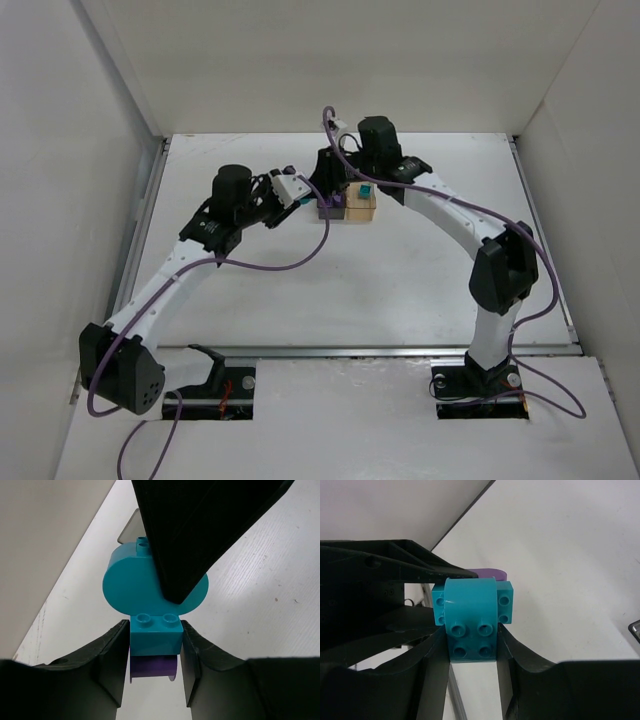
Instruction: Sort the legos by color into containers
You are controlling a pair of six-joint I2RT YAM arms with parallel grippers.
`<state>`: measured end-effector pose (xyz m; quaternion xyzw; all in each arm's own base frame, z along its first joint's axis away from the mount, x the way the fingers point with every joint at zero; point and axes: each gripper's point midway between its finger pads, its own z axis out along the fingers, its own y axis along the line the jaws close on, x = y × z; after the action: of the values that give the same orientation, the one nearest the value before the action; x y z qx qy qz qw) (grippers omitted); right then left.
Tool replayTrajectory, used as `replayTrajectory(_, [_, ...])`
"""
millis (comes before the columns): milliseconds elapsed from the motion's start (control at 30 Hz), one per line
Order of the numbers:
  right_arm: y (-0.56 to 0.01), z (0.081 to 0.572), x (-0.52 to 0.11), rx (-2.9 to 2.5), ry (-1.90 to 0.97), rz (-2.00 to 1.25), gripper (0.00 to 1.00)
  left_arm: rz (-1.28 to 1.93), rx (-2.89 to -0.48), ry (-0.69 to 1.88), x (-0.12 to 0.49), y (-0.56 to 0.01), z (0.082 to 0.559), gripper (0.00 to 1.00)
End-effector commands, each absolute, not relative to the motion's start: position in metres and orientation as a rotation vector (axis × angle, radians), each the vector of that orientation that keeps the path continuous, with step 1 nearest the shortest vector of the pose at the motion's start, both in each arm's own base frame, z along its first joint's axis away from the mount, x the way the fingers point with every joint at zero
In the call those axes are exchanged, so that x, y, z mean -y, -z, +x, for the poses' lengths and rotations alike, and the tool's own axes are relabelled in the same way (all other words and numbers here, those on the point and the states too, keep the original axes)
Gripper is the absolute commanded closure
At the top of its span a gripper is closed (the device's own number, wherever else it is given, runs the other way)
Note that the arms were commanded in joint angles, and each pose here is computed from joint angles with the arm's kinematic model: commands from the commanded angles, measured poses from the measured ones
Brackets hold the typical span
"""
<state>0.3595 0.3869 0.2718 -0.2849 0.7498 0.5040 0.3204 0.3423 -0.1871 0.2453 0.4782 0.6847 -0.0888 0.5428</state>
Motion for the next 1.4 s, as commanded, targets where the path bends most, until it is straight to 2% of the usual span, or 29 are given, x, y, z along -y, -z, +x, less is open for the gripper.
replayTrajectory(0, [-0.301, 0.38, -0.375, -1.906, -1.33, -0.67, 1.0, 1.116, -1.678, 0.219, 0.183, -0.23, 0.34, 1.0])
replayTrajectory(167, [-0.28, 0.448, -0.309, -2.019, -1.148, -0.264, 1.0, 1.115, -1.758, 0.202, 0.174, -0.209, 0.334, 1.0])
replayTrajectory(267, [-0.26, 0.471, -0.277, -2.063, -1.006, -0.137, 1.0, 1.101, -1.791, 0.221, 0.172, -0.201, 0.328, 1.0])
replayTrajectory(467, [-0.208, 0.48, -0.258, -2.182, -0.917, -0.067, 1.0, 1.097, -1.793, 0.236, 0.174, -0.201, 0.327, 1.0])
replayTrajectory(667, [-0.132, 0.492, -0.232, -2.39, -0.658, -0.006, 1.0, 1.092, -1.807, 0.243, 0.174, -0.198, 0.327, 1.0])
replayTrajectory(733, [-0.124, 0.493, -0.23, -2.412, -0.63, -0.024, 0.79, 1.093, -1.795, 0.251, 0.176, -0.202, 0.328, 1.0])
replayTrajectory(767, [-0.124, 0.493, -0.23, -2.412, -0.63, -0.024, 0.64, 1.093, -1.795, 0.251, 0.176, -0.202, 0.328, 1.0])
replayTrajectory(800, [-0.123, 0.494, -0.228, -2.411, -0.618, -0.019, 0.4, 1.093, -1.795, 0.251, 0.176, -0.202, 0.328, 1.0])
replayTrajectory(933, [-0.135, 0.491, -0.232, -2.385, -0.651, -0.073, 0.16, 1.098, -1.79, 0.262, 0.178, -0.205, 0.327, 1.0])
replayTrajectory(1033, [-0.199, 0.48, -0.25, -2.176, -0.671, -0.324, 0.05, 1.12, -1.772, 0.313, 0.185, -0.208, 0.322, 1.0])
replayTrajectory(1133, [-0.238, 0.463, -0.273, -2.003, -0.657, -0.53, 0.02, 1.161, -1.743, 0.408, 0.196, -0.208, 0.311, 1.0])
replayTrajectory(1233, [-0.269, 0.435, -0.291, -1.829, -0.707, -0.786, 0.04, 1.196, -1.7, 0.497, 0.208, -0.219, 0.303, 1.0])
replayTrajectory(1367, [-0.261, 0.393, -0.306, -1.692, -0.767, -1.097, 0.1, 1.284, -1.595, 0.639, 0.214, -0.241, 0.292, 1.0])
